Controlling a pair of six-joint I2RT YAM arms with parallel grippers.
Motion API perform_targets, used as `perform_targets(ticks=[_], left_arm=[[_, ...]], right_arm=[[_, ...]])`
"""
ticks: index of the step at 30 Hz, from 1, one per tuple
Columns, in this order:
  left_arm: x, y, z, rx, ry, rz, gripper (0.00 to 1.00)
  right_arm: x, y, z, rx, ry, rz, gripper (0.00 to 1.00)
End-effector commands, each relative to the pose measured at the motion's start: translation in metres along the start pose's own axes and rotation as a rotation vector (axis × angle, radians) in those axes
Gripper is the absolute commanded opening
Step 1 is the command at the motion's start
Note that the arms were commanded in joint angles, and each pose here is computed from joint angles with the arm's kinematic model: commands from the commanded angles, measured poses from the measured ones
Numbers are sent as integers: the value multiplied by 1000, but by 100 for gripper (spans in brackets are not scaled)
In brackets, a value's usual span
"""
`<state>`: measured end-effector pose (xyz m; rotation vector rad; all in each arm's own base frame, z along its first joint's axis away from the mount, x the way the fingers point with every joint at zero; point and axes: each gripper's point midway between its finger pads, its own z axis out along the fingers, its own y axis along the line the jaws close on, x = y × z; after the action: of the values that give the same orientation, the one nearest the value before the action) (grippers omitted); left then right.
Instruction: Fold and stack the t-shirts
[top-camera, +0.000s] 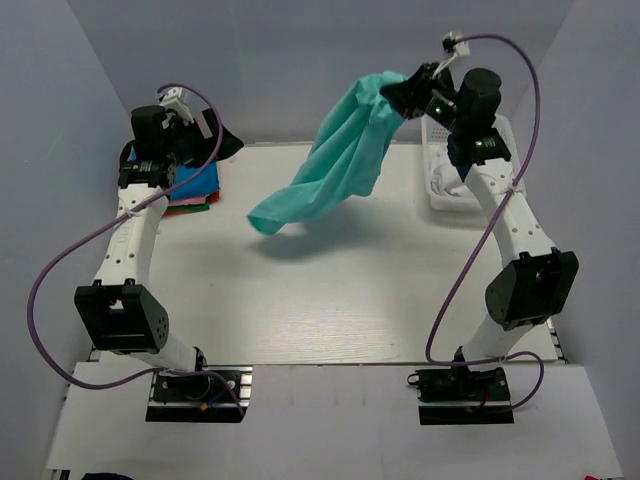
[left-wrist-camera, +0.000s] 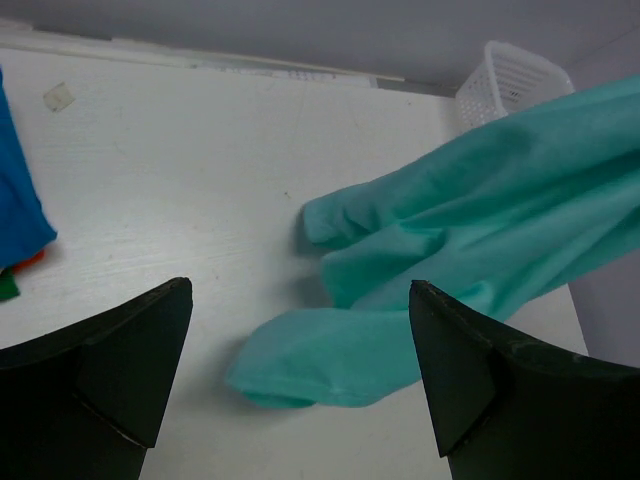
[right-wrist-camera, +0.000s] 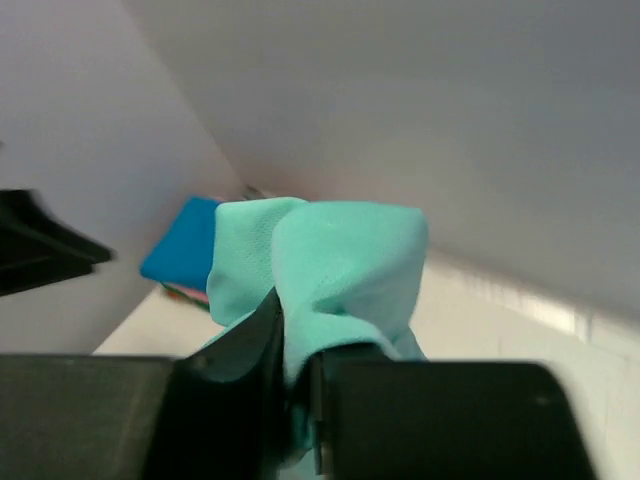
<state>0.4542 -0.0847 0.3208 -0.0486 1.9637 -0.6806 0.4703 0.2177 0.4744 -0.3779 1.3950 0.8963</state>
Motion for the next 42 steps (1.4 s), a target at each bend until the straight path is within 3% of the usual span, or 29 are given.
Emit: perform_targets(ticks=[1,2,4,5,13,18,24,29,36,39,41,42], left_arm=[[39,28,-9,-153,105,-61,99],[52,34,-12,-183,146,-93,99],[77,51,-11,-252,215,-136,99],[94,57,-16,-290,265,-166,99],[197,84,-40,-438,530,-311,99],[237,98,-57,-564,593,-359,99],[264,104,-37,-585,614,-348,95],[271,108,-13,-584,619,-311,87],[297,121,-11,-690,672,-286,71],[309,138,-17,-781,692,-278,66],[305,140,-7,-769,680,-265,61],[305,142,-1,-770,683,-265,52]], right_arm=[[75,-73,-29,327,163,118,10],[112,-98,-49,433,263,152,32],[151,-119,-69,604,370,145,55],[167,-124,-84,651,435,150,90],[254,-86,-133,643,723,240,90],[298,-65,-160,656,867,223,90],[334,-62,-195,739,977,238,90],[355,-70,-193,761,970,257,90],[389,-88,-175,763,975,289,90],[400,-93,-169,744,1005,291,85],[407,-96,-164,740,1015,290,74],[409,-93,-159,707,1015,306,70]])
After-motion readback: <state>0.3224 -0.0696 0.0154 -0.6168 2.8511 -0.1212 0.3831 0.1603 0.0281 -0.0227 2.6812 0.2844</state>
